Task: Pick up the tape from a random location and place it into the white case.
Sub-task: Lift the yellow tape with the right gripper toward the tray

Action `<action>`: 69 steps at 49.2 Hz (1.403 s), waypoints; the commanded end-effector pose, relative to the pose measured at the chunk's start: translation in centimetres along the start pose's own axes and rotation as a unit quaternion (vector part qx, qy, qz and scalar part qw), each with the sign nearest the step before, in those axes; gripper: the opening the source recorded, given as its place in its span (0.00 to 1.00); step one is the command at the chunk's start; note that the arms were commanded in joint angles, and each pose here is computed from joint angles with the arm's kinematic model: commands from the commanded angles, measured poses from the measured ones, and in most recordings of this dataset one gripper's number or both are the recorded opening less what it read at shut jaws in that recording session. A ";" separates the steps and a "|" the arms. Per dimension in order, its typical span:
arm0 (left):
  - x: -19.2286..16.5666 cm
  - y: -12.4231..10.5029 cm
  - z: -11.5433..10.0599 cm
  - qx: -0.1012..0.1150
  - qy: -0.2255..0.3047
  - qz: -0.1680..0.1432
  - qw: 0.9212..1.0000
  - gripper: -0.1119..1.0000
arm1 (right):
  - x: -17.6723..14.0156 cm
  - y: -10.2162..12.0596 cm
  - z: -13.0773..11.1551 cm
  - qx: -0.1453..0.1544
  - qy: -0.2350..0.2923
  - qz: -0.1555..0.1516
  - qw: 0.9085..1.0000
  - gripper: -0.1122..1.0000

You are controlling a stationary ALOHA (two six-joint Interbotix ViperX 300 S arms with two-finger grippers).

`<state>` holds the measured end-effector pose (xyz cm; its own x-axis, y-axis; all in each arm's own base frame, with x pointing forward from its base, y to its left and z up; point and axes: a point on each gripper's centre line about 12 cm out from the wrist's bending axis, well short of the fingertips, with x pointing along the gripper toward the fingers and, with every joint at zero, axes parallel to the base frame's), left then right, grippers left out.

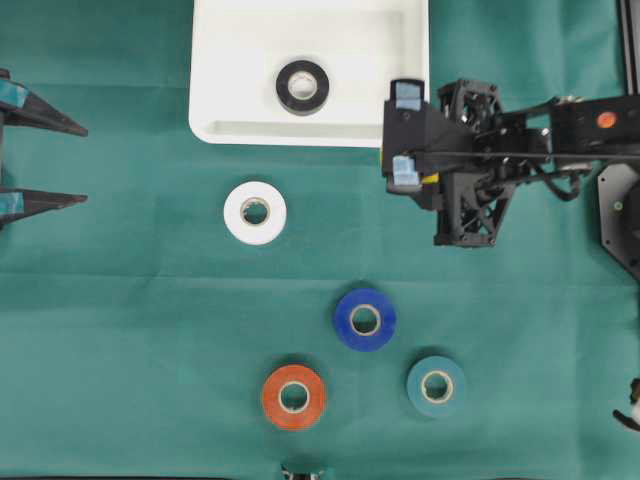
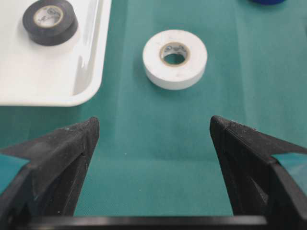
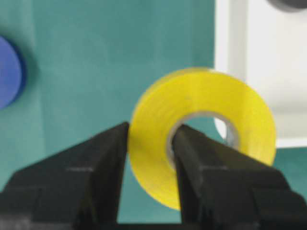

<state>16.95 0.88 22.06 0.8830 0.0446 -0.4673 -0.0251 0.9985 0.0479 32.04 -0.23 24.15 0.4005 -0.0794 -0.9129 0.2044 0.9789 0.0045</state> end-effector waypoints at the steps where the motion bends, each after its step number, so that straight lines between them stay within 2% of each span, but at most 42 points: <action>1: 0.1 0.1 0.5 -0.003 -0.003 0.002 1.000 0.94 | -2.5 -0.1 1.2 0.003 -0.026 -0.001 1.000 0.38; 17: 0.1 0.1 0.5 -0.002 -0.003 0.001 1.000 0.94 | -5.3 -0.4 1.7 0.006 -0.043 -0.004 0.999 0.38; 69: 0.1 0.1 0.4 -0.002 -0.001 0.001 1.000 0.94 | -4.7 -0.4 1.4 0.006 -0.031 -0.007 0.999 0.38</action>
<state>16.96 0.88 22.02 0.8815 0.0446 -0.4700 -0.0250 0.9985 0.0478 31.06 -0.54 27.97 0.4204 -0.1030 -0.9015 0.2190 0.9757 -0.0094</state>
